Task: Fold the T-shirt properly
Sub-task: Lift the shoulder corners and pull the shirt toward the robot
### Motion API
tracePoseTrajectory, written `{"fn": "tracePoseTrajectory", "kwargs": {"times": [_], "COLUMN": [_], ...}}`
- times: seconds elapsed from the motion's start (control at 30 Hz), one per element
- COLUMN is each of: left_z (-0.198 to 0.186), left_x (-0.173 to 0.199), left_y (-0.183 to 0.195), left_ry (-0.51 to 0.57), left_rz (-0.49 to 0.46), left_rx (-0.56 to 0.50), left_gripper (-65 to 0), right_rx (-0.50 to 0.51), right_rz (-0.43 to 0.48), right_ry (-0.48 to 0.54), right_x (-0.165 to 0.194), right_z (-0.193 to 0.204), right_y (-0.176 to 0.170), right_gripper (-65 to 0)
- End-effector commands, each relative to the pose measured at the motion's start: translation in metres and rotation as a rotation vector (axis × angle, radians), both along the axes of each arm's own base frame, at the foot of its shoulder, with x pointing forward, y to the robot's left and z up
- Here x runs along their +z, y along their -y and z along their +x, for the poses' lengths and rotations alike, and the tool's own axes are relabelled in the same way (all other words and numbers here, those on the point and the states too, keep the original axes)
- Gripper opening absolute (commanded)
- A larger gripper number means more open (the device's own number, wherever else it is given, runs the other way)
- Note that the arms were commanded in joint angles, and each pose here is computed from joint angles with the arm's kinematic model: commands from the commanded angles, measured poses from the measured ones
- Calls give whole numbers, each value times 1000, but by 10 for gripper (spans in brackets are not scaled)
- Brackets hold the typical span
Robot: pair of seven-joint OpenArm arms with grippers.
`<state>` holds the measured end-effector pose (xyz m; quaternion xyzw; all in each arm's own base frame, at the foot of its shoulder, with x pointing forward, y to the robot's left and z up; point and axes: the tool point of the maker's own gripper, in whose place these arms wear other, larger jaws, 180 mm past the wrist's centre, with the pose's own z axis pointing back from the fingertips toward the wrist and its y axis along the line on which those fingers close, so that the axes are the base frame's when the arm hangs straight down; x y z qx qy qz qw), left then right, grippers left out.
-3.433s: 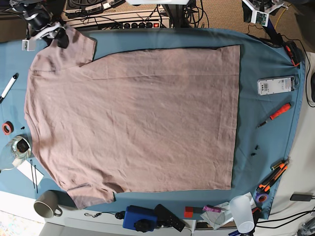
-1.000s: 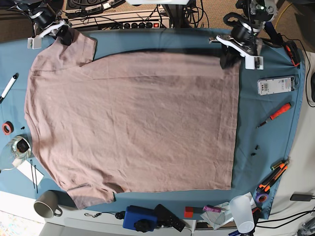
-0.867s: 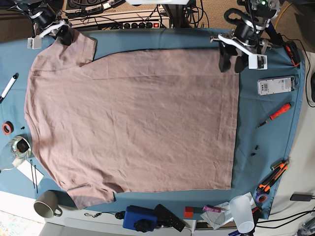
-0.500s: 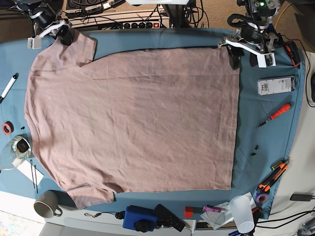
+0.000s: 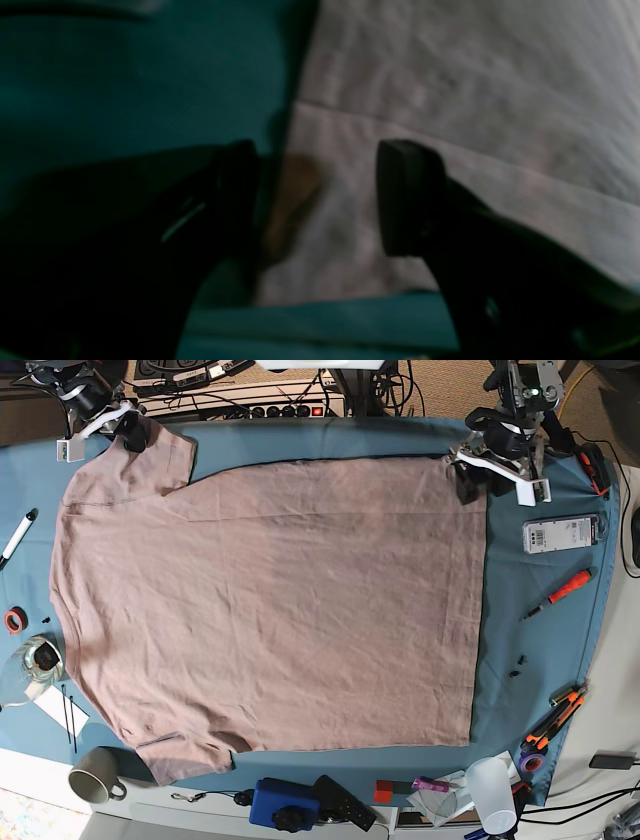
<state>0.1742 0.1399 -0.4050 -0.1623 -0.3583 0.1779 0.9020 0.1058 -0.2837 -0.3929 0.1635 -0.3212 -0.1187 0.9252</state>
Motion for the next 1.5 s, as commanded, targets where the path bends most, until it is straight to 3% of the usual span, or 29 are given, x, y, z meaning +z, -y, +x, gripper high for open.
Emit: {"fn": "tracePoseTrajectory", "kwargs": {"times": [0.0, 0.1, 0.27, 0.37, 0.47, 0.5, 0.6, 0.87, 1.1, 1.37, 1.47], "left_z": [-38, -43, -45, -43, -36, -33, -29, -37, -51, -72, -83], "left_x": [-25, -24, -24, -23, -21, -20, -21, -13, 5, 16, 19], "left_y": [22, 35, 36, 35, 29, 26, 19, 20, -14, -48, -53], "left_ry": [-195, -214, -217, -205, -162, -150, -132, -178, -176, -197, -227], "left_rz": [-78, -148, -151, -148, -121, -101, -44, -25, 73, 159, 130], "left_rx": [-70, -97, -98, -92, -71, -66, -68, -117, -94, -86, -75], "left_gripper": [-287, -311, -373, -478, -620, -650, -650, -650, -650, -650, -650], "right_rx": [21, 21, 20, 17, 17, 17, 13, -2, 8, 26, 9], "right_rz": [-32, -32, -32, -33, -33, -33, -34, -101, -151, -76, -37], "right_ry": [-71, -70, -70, -63, -62, -61, -51, 4, 50, -22, -19], "right_x": [-7, -7, -7, -6, -6, -6, -5, 18, 52, 50, 58], "right_z": [-13, -13, -13, -12, -12, -11, -10, -1, -7, -43, -49], "right_y": [5, 5, 5, 5, 5, 5, 6, 21, 30, 18, 19], "right_gripper": [-556, -556, -556, -557, -650, -650, -650, -650, -650, -650, -650]}}
